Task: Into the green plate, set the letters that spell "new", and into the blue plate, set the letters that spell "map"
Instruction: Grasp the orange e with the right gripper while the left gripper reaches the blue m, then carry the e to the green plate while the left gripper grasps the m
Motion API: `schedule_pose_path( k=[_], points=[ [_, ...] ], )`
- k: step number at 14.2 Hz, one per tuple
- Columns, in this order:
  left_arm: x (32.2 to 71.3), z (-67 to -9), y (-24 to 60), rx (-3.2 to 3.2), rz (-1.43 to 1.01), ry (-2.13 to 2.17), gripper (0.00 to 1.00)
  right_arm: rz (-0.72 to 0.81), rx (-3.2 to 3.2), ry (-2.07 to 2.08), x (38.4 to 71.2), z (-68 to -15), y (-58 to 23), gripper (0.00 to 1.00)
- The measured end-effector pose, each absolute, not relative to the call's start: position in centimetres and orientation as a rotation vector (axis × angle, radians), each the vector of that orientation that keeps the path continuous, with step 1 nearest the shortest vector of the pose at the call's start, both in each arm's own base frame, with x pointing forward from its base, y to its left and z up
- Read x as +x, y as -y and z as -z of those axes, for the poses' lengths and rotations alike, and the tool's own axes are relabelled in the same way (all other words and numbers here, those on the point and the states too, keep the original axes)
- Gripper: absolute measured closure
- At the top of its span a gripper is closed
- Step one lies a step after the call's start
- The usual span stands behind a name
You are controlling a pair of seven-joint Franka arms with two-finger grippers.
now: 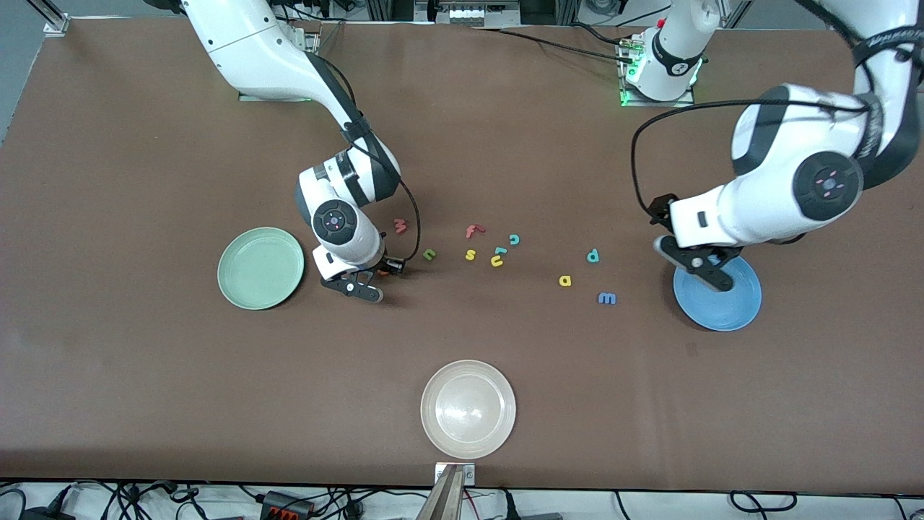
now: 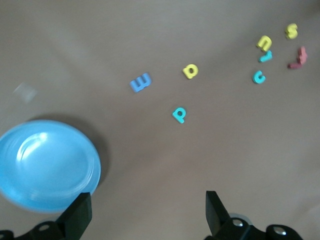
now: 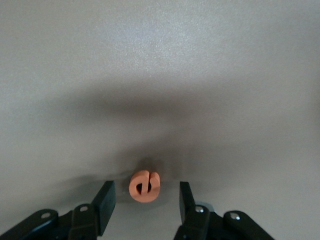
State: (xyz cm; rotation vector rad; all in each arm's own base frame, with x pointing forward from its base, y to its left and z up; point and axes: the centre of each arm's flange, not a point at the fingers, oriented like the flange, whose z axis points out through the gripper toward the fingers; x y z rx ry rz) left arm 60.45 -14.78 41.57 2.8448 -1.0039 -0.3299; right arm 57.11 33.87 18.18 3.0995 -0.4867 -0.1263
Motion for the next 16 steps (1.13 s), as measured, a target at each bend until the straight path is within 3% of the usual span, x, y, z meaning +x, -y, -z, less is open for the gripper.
schedule_pose_path(
  k=[8,12,16],
  points=[
    [63.3,-29.5,16.2,2.572,0.226,1.636,0.0,0.125,3.094,0.504,56.7,-17.5,-34.7,0.49],
    [61.9,-24.8,18.7,2.507,0.183,1.88,0.0,0.117,3.09,0.514,57.0,-17.6,-34.3,0.5],
    [60.8,-21.7,19.8,2.428,0.145,2.079,0.07,0.113,3.088,0.521,57.1,-17.6,-34.1,0.5]
  ],
)
